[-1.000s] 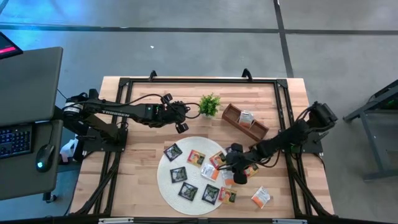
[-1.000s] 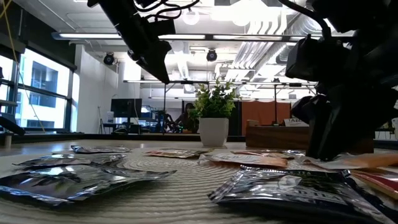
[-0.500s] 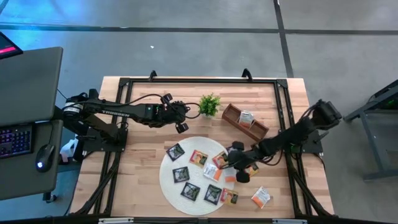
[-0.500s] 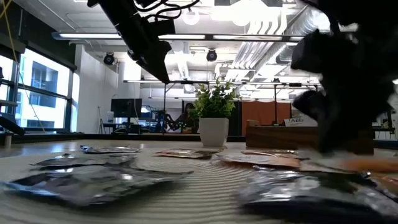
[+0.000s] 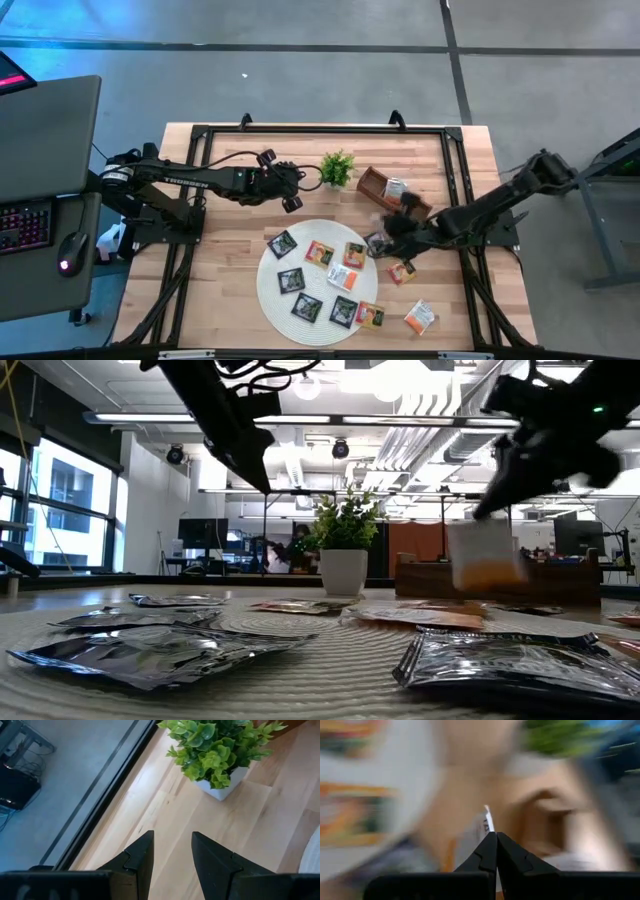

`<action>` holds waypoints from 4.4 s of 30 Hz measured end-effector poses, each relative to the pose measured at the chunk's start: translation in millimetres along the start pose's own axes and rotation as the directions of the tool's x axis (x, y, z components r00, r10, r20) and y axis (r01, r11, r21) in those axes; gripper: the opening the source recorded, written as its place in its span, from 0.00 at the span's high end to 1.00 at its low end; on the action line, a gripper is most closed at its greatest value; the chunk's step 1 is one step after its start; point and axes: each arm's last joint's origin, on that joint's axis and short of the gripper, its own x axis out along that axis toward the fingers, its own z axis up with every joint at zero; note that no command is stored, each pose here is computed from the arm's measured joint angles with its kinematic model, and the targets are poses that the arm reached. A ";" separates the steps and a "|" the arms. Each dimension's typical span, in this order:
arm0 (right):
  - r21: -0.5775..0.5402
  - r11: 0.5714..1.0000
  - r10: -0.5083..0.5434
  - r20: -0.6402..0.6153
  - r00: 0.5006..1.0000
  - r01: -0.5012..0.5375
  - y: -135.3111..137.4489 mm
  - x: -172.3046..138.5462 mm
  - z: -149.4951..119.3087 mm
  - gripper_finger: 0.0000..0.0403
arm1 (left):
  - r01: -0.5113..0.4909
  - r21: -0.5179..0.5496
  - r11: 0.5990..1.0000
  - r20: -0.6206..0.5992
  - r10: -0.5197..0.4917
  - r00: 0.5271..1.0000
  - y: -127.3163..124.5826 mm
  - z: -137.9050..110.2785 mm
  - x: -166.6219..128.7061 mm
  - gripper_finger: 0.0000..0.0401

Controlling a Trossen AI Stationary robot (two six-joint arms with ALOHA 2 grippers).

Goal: Pick & Place Tea
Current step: Put the white tea bag into the middle section of the wooden organizer

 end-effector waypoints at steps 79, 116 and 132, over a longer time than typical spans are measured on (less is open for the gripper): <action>-0.214 0.656 0.698 -0.196 0.689 -0.724 106.0 127.7 53.5 0.61 | 0.291 -0.033 0.956 -0.122 -0.293 0.948 10.1 -10.9 -23.6 0.68; 0.636 0.712 -0.392 0.006 0.920 0.299 -39.8 38.5 -33.2 0.99 | 0.283 -0.240 0.929 -0.057 -0.304 0.951 8.5 -4.2 -22.9 0.68; 0.671 0.667 -0.460 0.028 0.887 0.324 -44.7 51.0 -63.9 1.00 | 0.278 -0.241 0.930 -0.051 -0.298 0.953 8.6 -3.6 -22.9 0.68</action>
